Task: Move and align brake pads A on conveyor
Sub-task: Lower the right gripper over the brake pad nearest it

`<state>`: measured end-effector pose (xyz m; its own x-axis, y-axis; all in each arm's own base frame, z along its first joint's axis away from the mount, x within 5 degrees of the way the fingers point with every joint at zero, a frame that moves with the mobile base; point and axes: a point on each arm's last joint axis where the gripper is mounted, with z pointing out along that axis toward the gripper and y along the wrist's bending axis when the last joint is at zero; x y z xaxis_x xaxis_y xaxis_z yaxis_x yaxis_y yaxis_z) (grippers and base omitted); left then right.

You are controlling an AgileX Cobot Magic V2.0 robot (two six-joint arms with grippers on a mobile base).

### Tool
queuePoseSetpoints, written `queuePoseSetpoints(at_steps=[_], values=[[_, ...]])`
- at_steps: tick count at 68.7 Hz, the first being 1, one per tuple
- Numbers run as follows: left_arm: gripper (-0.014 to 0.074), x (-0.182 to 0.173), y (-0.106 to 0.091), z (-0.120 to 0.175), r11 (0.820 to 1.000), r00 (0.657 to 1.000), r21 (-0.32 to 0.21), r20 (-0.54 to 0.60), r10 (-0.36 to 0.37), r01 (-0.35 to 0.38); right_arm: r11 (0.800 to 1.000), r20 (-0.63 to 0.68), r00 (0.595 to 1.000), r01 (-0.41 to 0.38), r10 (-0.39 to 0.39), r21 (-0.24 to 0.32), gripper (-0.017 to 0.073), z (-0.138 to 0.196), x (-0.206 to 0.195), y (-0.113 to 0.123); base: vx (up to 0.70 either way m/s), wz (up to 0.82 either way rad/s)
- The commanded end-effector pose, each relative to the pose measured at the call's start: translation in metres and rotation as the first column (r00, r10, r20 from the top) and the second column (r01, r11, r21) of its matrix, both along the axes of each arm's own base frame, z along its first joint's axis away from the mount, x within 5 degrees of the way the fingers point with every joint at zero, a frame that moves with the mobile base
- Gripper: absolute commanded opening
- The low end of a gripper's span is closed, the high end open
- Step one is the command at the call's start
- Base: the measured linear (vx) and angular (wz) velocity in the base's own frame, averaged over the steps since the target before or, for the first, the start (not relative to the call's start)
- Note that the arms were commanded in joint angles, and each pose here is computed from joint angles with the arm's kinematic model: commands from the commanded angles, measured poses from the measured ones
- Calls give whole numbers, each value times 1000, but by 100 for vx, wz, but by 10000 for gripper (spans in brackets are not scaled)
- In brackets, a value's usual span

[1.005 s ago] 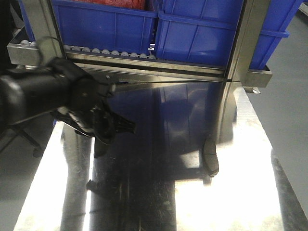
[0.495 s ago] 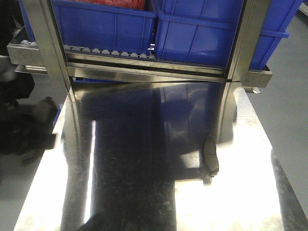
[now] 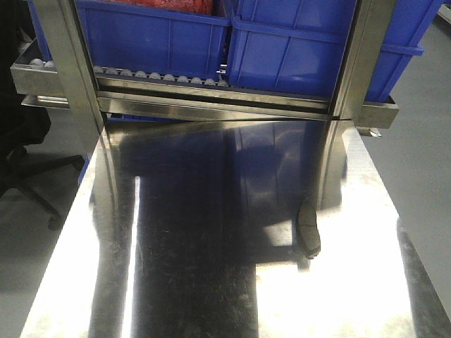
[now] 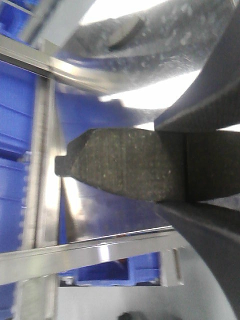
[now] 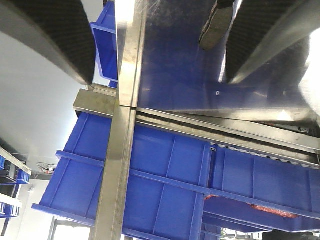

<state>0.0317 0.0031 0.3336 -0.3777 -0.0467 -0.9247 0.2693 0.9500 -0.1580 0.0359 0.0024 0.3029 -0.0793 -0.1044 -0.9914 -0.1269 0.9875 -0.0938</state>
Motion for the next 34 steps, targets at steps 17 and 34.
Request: queuePoseSetpoints(at_steps=[17, 34], values=[[-6, -19, 0, 1, 989, 977, 30, 149, -150, 147, 1000, 88, 996, -3, 3, -4, 526, 14, 0, 0, 0, 0], [-6, -19, 0, 3, 989, 976, 22, 162, -149, 147, 1000, 88, 996, -3, 3, -4, 526, 14, 0, 0, 0, 0]])
